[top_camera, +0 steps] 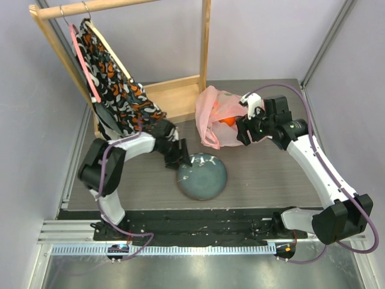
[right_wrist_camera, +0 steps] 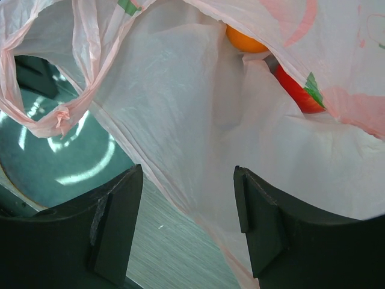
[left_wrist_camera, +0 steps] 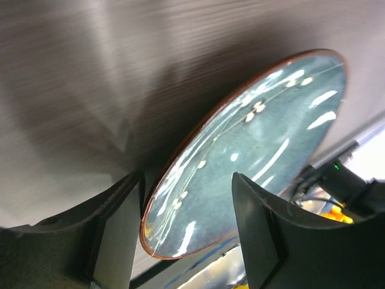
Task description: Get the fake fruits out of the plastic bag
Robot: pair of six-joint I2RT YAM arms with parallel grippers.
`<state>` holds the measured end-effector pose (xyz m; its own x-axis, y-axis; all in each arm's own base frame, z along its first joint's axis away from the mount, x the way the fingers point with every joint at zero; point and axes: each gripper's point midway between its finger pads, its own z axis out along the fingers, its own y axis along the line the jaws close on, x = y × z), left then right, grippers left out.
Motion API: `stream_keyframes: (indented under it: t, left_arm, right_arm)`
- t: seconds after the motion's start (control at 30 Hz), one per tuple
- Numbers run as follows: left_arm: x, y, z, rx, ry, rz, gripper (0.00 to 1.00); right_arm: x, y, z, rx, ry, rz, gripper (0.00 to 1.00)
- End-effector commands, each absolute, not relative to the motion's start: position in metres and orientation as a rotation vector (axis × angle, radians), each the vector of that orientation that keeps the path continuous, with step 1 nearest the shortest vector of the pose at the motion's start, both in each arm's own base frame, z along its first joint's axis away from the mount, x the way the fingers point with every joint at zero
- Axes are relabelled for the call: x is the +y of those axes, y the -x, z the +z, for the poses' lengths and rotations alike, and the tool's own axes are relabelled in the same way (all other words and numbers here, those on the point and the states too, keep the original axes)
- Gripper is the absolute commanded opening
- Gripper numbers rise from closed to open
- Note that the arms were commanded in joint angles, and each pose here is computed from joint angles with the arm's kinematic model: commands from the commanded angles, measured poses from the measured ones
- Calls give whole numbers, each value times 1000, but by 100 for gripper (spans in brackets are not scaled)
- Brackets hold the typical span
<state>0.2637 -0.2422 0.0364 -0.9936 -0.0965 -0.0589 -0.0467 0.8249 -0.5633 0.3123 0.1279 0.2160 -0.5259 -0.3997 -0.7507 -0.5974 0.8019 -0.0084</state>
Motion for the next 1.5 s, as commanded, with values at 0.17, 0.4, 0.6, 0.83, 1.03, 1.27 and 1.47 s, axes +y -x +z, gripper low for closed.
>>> stream_keyframes:
  t: [0.17, 0.4, 0.6, 0.83, 1.03, 1.27, 1.47]
  left_arm:
    - [-292, -279, 63, 2865, -125, -920, 72]
    - [-237, -269, 114, 2790, -231, -893, 72]
    - [-253, -269, 198, 2198, -957, -804, 83]
    - [-275, -284, 245, 1532, -1518, -361, 88]
    - [-314, -267, 245, 1325, -1741, -350, 82]
    - [-362, -244, 227, 1196, -1860, -378, 76]
    - [-381, -269, 227, 1177, -1846, -301, 70]
  right_arm:
    - [119, -321, 229, 2143, 738, 248, 69]
    - [119, -335, 225, 2152, 720, 222, 69]
    - [132, -351, 213, 2198, 715, 285, 68]
    - [142, -358, 214, 2216, 658, 353, 68]
    - [145, -356, 204, 2249, 641, 380, 68]
    - [150, -355, 203, 2258, 629, 419, 68]
    - [153, -350, 201, 2276, 634, 457, 68]
